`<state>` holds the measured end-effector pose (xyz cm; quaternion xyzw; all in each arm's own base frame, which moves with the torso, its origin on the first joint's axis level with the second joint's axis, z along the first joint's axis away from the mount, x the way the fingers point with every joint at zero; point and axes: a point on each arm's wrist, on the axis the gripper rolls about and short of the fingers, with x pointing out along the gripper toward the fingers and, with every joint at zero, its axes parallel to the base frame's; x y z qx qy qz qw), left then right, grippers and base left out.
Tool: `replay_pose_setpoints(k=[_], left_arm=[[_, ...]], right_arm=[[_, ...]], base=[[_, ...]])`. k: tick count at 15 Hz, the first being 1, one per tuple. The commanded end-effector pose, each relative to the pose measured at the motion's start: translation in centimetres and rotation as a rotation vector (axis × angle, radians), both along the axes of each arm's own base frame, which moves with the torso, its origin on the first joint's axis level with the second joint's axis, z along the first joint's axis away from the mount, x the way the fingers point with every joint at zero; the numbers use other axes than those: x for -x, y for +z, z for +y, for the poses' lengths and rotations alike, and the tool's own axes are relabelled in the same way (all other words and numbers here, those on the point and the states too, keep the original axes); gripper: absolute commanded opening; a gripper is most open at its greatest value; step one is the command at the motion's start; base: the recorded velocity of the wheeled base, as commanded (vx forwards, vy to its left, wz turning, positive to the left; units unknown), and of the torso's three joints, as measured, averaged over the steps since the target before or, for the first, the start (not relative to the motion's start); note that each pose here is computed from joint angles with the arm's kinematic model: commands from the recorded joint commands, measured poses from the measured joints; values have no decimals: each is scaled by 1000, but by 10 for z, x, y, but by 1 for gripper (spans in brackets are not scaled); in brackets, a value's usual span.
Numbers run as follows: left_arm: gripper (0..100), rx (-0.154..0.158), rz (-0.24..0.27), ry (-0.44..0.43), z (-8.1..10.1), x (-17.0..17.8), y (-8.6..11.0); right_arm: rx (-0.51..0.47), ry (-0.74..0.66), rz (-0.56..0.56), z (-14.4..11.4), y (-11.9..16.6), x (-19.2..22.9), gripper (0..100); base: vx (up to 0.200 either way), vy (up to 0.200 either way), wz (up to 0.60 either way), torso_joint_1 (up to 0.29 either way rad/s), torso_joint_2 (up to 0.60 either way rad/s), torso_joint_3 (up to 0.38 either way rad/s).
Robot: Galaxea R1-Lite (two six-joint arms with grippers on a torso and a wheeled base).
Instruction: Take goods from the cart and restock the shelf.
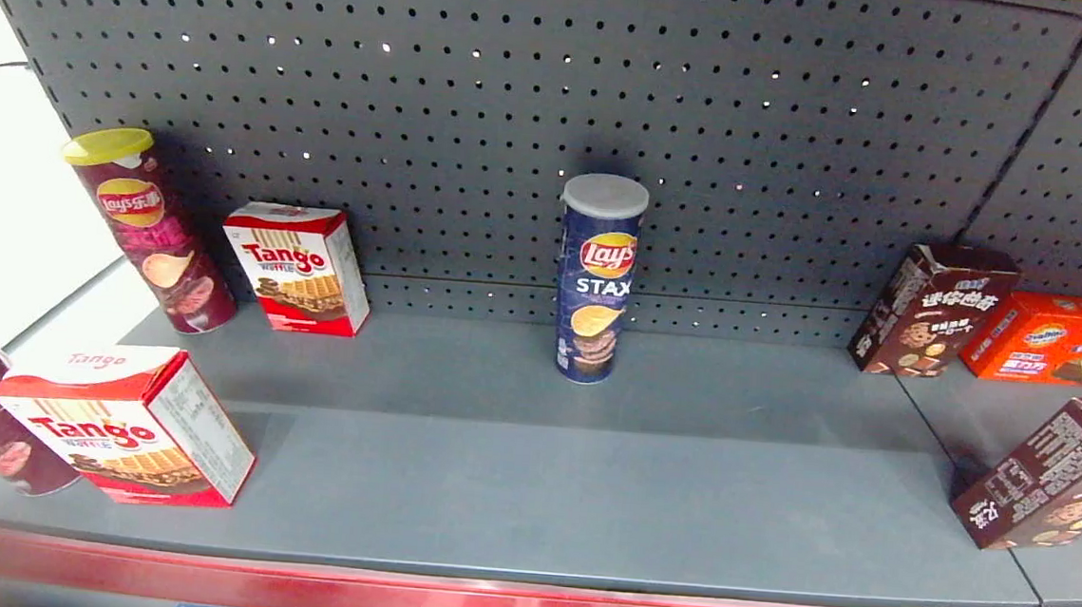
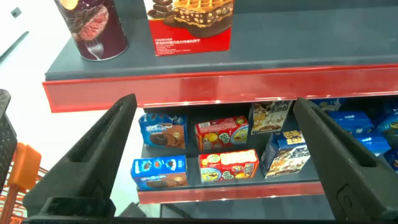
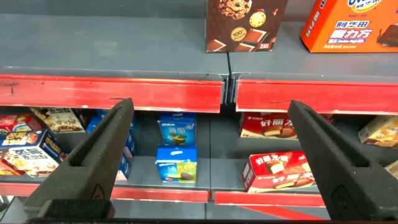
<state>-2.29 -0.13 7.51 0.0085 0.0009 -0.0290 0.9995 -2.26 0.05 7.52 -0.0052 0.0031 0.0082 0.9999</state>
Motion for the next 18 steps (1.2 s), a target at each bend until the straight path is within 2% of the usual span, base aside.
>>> replay_pose_setpoints(k=[1, 2, 16, 18], left_arm=[[100, 0, 1, 0, 0, 0, 0], [100, 0, 1, 0, 0, 0, 0], [100, -1, 1, -2, 0, 0, 0], [100, 0, 1, -2, 0, 0, 0]], right_arm=[[0, 0, 1, 0, 0, 0, 100], [0, 0, 1, 0, 0, 0, 100], [0, -3, 0, 0, 0, 0, 100], [0, -3, 0, 0, 0, 0, 100]], base=[[0, 0, 0, 0, 0, 0], [0, 0, 0, 0, 0, 0], [0, 0, 600, 5, 3, 2], [0, 0, 0, 0, 0, 0]])
